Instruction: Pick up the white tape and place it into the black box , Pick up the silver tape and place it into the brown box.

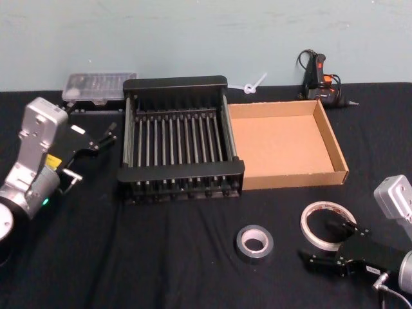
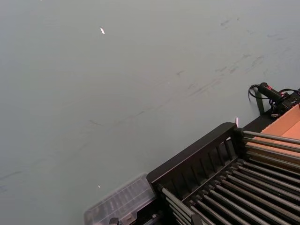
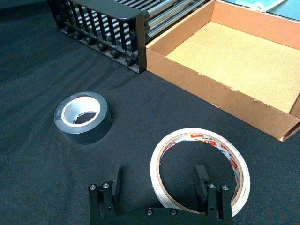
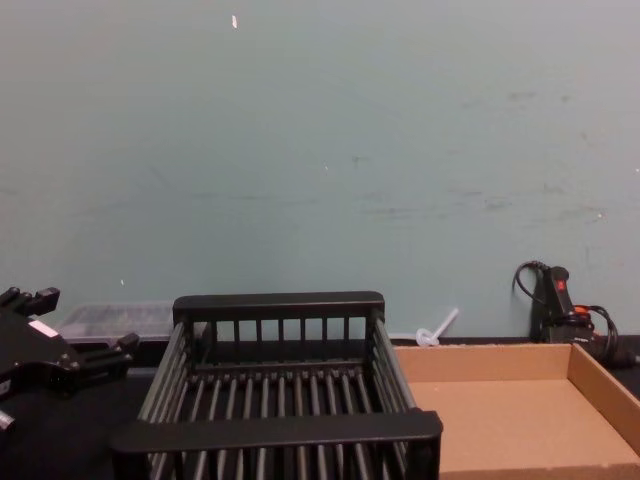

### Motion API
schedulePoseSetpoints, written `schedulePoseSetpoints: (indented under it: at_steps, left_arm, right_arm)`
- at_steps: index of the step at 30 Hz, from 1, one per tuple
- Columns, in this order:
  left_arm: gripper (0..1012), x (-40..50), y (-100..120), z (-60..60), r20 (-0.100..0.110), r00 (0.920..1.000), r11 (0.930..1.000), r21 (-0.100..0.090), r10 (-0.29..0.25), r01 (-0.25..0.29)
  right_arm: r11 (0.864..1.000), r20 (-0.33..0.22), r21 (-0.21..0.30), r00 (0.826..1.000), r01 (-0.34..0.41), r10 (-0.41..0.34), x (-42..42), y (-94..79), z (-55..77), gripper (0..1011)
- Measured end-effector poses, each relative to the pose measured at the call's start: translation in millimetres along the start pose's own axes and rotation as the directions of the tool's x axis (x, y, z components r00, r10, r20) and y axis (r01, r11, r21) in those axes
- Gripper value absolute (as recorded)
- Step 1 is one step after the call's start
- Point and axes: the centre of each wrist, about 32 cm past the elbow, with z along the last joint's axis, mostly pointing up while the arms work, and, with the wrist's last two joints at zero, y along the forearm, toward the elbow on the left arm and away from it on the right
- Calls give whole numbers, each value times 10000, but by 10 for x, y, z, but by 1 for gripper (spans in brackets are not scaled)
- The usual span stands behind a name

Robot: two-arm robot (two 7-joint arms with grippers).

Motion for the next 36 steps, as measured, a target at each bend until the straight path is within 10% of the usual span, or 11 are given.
schedulePoseSetpoints:
  at_steps: [30, 36]
  left_arm:
    - [1001, 0, 0, 0, 0, 10000, 10000, 1, 0, 0]
    - [1001, 0, 0, 0, 1, 10000, 10000, 1, 0, 0]
  right_arm:
    - [10000, 6, 9, 10000, -5, 5, -2, 0, 3, 146]
    - [10000, 6, 8, 10000, -6, 6, -2, 0, 3, 100]
